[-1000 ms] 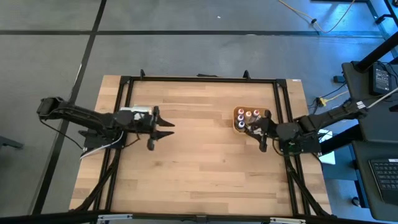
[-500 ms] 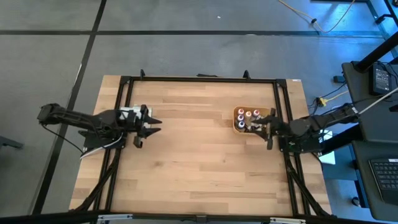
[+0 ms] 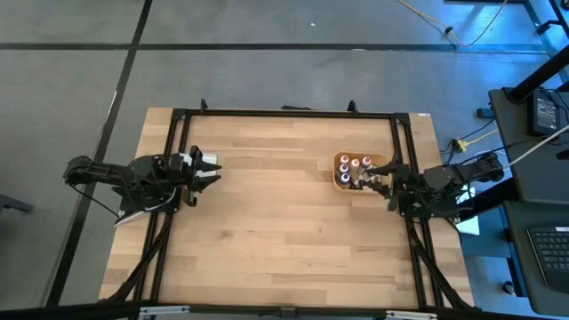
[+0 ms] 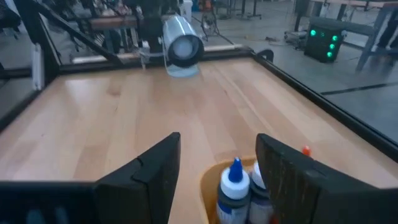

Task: Pick & Place food coloring
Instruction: Return to Home Position

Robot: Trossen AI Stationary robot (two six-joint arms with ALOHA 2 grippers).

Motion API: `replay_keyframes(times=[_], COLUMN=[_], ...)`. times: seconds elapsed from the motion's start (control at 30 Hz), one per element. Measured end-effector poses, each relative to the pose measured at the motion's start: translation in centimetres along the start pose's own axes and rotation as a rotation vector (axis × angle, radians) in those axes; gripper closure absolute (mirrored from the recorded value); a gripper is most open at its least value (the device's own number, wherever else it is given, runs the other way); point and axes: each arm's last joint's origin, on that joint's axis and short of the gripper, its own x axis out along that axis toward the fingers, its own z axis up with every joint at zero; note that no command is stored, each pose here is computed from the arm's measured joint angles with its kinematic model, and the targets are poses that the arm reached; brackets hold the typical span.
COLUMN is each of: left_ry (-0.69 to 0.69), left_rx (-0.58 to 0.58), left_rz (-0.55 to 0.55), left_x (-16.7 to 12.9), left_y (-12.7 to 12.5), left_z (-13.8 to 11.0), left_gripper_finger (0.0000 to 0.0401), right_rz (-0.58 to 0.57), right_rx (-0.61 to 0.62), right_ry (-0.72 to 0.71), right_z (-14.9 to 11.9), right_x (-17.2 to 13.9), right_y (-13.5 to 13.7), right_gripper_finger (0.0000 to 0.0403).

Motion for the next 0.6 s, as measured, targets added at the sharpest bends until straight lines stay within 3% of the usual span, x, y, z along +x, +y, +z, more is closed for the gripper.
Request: replay_keyframes(times=[0.2, 0.47, 0.6], left_ry=[-0.089, -0.039, -0.031], left_rx=[0.036, -0.010, -0.029], left_rz=[-0.007, 0.082, 0.099], left_x=[-1.2, -1.1, -1.1], left_y=[0.2, 0.8, 0.9], left_z=[0.8, -2.2, -2.5], left_gripper_finger=[0.0258, 0.0258, 0.0258], right_rz=[-0.027, -0.028, -0.025], right_rx=[-0.010, -0.006, -0.018], right_ry=[0.011, -0.014, -0.036], right_z=[-0.1, -1.7, -2.5], right_x=[0.0, 1.1, 1.6], right_y=[-0.1, 0.3, 0.5], right_gripper_finger=[0.0192, 0.0192, 0.0192])
